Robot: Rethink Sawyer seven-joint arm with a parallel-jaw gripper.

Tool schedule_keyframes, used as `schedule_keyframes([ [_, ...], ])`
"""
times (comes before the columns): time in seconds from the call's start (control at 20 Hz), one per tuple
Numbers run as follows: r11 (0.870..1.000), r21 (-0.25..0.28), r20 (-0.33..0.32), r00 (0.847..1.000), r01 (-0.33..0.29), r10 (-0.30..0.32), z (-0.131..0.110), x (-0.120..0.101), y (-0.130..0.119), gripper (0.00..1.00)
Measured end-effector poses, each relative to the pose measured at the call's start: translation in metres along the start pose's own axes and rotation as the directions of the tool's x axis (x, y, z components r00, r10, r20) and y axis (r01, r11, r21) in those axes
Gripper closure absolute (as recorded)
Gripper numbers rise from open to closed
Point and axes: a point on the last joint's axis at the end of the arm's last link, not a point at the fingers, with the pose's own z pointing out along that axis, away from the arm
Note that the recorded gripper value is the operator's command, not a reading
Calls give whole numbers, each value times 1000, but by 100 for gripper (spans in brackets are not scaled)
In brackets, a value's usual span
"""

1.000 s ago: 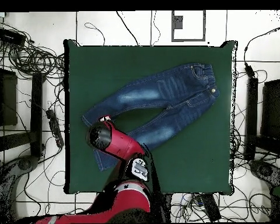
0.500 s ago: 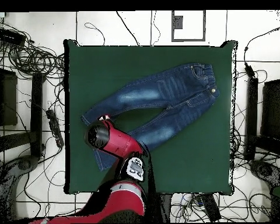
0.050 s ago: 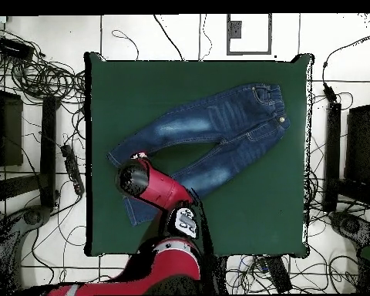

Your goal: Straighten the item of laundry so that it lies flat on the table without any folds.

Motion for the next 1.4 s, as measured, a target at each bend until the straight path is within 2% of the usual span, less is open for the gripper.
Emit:
schedule_keyframes([
  [0.3, 999, -32, -7, 1000, -1, 0, 0, -1, -4, 0],
  [0.6, 995, -90, 20, 999, 39, -38, -2, 4, -12, 0],
  [1.4, 987, -149, 63, 997, 59, -50, -2, 11, -20, 0],
])
